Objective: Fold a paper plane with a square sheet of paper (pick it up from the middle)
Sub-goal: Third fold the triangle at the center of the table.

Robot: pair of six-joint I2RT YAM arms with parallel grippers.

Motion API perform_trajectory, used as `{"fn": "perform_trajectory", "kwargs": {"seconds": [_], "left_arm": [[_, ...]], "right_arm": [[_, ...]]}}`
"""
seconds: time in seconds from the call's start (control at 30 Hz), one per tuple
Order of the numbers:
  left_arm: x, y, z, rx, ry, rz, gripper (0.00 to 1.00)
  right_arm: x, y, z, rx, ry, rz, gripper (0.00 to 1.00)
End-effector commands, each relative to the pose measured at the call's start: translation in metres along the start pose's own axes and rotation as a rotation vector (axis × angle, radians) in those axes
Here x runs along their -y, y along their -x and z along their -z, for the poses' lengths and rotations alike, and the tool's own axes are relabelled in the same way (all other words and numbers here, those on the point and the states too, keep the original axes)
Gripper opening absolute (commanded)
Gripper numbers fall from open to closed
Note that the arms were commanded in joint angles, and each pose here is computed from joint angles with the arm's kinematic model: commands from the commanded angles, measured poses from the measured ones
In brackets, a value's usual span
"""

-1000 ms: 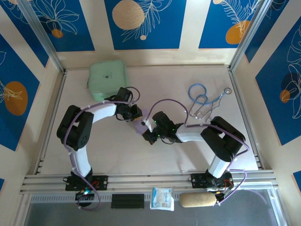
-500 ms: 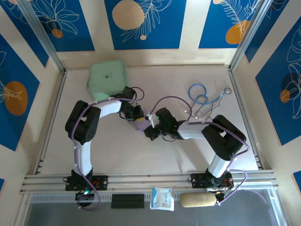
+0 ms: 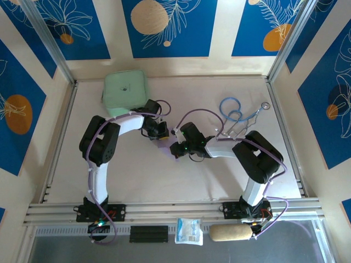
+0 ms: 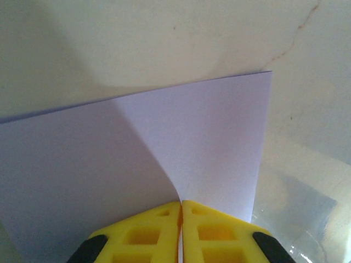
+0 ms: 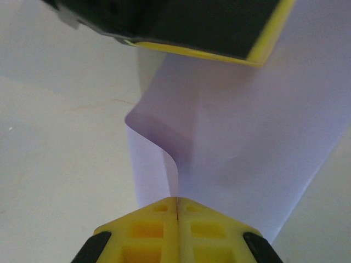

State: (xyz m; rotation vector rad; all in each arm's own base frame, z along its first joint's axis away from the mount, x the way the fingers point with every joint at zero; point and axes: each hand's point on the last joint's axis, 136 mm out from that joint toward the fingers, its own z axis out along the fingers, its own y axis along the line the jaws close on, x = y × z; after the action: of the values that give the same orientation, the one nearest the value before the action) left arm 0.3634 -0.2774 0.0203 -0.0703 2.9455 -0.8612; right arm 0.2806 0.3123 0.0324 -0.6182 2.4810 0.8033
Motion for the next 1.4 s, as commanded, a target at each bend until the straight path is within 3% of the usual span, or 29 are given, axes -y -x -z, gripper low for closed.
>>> {"fn": "perform_trajectory", "kwargs": {"seconds": [0.0,1.37], "left_arm": [[-0.015,-0.017,-0.014,-0.072,0.058,0.003,0.1],[-0.011,-0.019,-0.017,-0.082,0.057,-0.013,0.08]], "right_arm": [[0.012,0.003,-0.002,-0.003,-0.068,-0.049,0.0],[0.031,-0.004,-0.007,-0.04,-0.192,-0.064,0.0]]}}
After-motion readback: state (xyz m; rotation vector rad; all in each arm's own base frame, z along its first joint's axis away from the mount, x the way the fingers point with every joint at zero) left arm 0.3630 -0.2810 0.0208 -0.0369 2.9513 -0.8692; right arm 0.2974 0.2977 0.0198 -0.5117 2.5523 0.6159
